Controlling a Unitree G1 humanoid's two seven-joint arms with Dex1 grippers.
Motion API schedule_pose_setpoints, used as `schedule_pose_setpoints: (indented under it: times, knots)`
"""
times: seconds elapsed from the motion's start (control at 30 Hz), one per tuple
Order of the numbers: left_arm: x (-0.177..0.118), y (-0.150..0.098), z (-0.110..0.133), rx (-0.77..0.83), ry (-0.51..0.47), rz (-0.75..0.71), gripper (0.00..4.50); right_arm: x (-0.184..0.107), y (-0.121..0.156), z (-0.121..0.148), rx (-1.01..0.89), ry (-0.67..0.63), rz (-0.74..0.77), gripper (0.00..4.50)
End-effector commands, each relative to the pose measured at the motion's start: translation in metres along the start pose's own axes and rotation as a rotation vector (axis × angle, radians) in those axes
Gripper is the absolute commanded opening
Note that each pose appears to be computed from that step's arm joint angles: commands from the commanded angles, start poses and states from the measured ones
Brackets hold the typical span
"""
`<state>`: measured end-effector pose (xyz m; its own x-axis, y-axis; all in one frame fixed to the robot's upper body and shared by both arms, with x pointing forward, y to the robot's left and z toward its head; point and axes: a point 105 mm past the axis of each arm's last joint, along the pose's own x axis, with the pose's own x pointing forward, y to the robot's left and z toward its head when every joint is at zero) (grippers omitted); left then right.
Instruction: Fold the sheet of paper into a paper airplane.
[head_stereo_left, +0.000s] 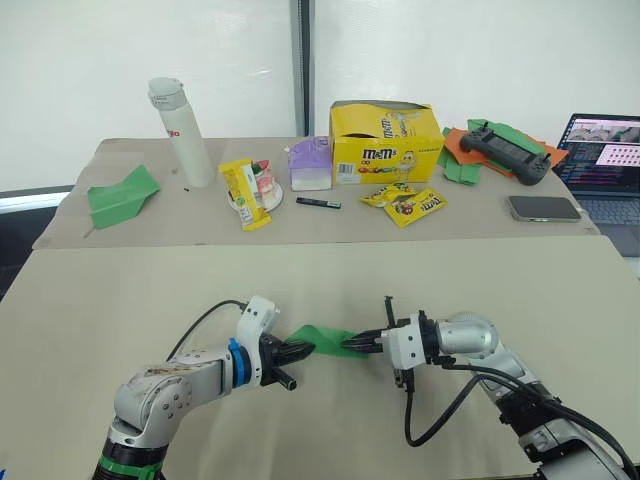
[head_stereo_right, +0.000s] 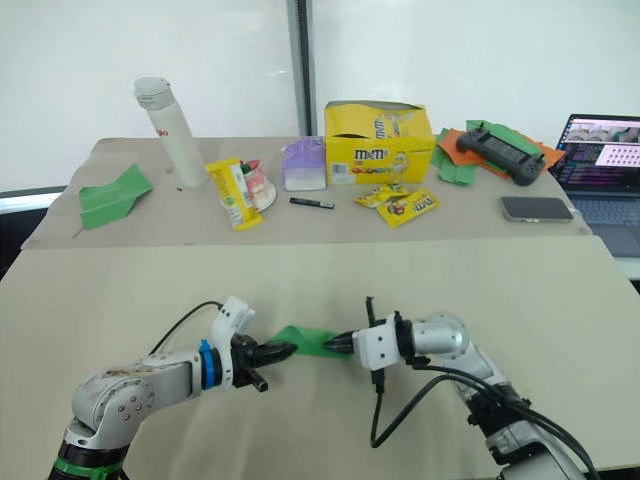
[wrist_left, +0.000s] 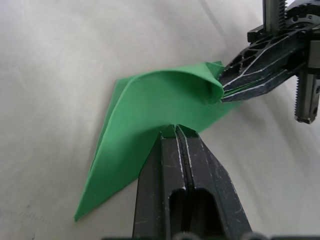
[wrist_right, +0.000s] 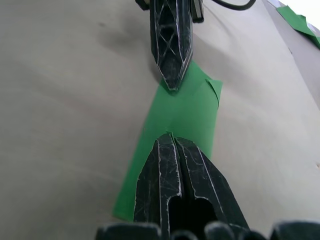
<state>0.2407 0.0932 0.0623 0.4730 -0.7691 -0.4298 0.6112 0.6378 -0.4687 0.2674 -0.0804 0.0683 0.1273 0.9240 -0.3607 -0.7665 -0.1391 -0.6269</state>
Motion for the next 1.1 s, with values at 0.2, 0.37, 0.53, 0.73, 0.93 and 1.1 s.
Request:
schedule_pose_setpoints:
  times: [0.2,0.37,0.53,0.73,0.93,1.1]
  knots:
    - [-0.002,0.005,-0.014,-0.029,0.060,0.027,0.00,-0.010,0.002,-0.006,-0.022,0.027,0.035,0.01]
    - [-0.004,0.007,-0.012,-0.011,0.065,0.028,0.00,-0.010,0.007,-0.008,-0.055,0.025,0.080,0.01]
    - [-0.006,0.009,-0.012,0.001,0.081,0.024,0.00,-0.010,0.011,-0.012,-0.099,0.027,0.156,0.01]
    - [-0.008,0.010,-0.010,0.006,0.076,0.024,0.00,-0.008,0.005,-0.017,-0.167,0.032,0.222,0.01]
    - [-0.022,-0.004,0.063,0.253,-0.249,-0.045,0.00,-0.003,0.005,-0.020,-0.165,0.025,0.250,0.01]
    - [-0.024,-0.037,0.083,0.416,-0.353,-0.209,0.00,-0.001,0.004,-0.023,-0.153,0.032,0.250,0.01]
